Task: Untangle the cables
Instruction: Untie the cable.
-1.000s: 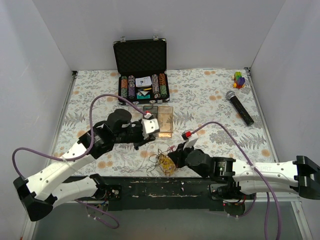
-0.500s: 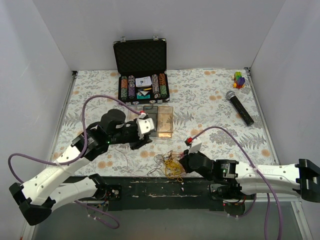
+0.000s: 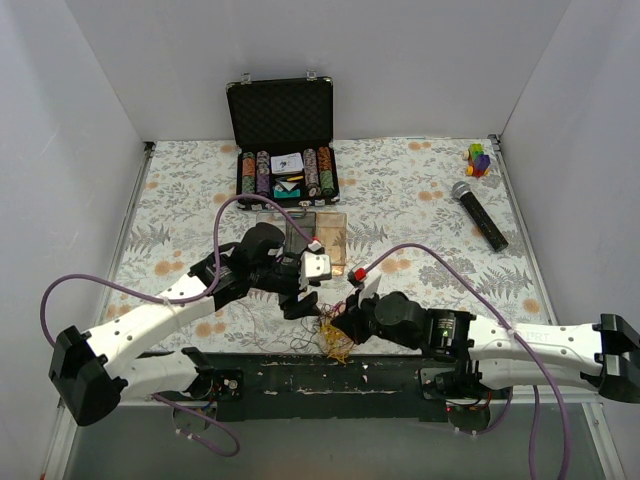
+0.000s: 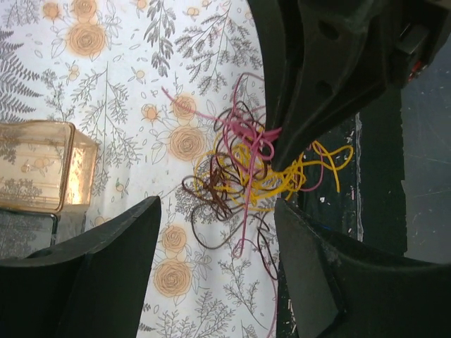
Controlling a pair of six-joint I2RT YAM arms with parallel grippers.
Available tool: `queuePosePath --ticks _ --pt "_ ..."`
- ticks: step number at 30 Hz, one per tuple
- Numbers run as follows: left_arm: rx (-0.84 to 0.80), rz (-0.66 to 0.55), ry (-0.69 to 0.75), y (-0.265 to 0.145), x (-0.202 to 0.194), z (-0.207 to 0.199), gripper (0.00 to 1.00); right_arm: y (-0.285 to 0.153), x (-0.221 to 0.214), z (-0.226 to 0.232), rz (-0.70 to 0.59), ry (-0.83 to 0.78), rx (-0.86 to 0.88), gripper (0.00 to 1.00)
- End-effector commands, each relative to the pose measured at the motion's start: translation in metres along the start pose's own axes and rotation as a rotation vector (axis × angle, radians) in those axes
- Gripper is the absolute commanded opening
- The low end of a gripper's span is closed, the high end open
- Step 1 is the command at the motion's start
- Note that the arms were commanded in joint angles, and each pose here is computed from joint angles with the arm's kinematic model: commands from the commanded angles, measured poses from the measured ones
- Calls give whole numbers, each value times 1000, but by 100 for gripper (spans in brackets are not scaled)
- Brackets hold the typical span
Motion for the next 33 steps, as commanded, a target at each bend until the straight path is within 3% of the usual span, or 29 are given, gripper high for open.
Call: queuePosePath --ticks 1,6,10,14,18,20,23,25,33 --pt "-73 -101 53 -6 21 -14 65 -1 41 25 -97 -8 144 4" --pt "-122 -115 38 -8 21 -24 64 3 49 23 -105 -4 164 3" --pt "-160 -90 25 -4 18 -26 52 4 52 20 -110 2 166 3" --pt "-226 -44 -12 0 15 -34 54 4 56 21 -117 4 171 2" --pt "-178 -62 7 6 14 -26 52 4 59 23 -122 3 182 2" --pt "-162 -77 23 7 16 -23 44 4 60 24 -123 2 186 2" --pt "-141 -91 23 9 22 -19 12 5 60 24 -121 5 185 1" --pt "-117 -95 27 8 24 -16 0 4 57 23 -112 8 178 1" --pt "-33 -84 50 -2 11 -12 0 -8 51 6 -104 15 110 1"
Point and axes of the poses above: each gripper's point midway between its finger pads, its own y axis out along the fingers, its own z axis along the line the jaws close on, x = y × z, the point moved 4 cm from there along -y, back along the fingers, and after that the axes turned 12 degrees about -y, right-handed, at the moved point
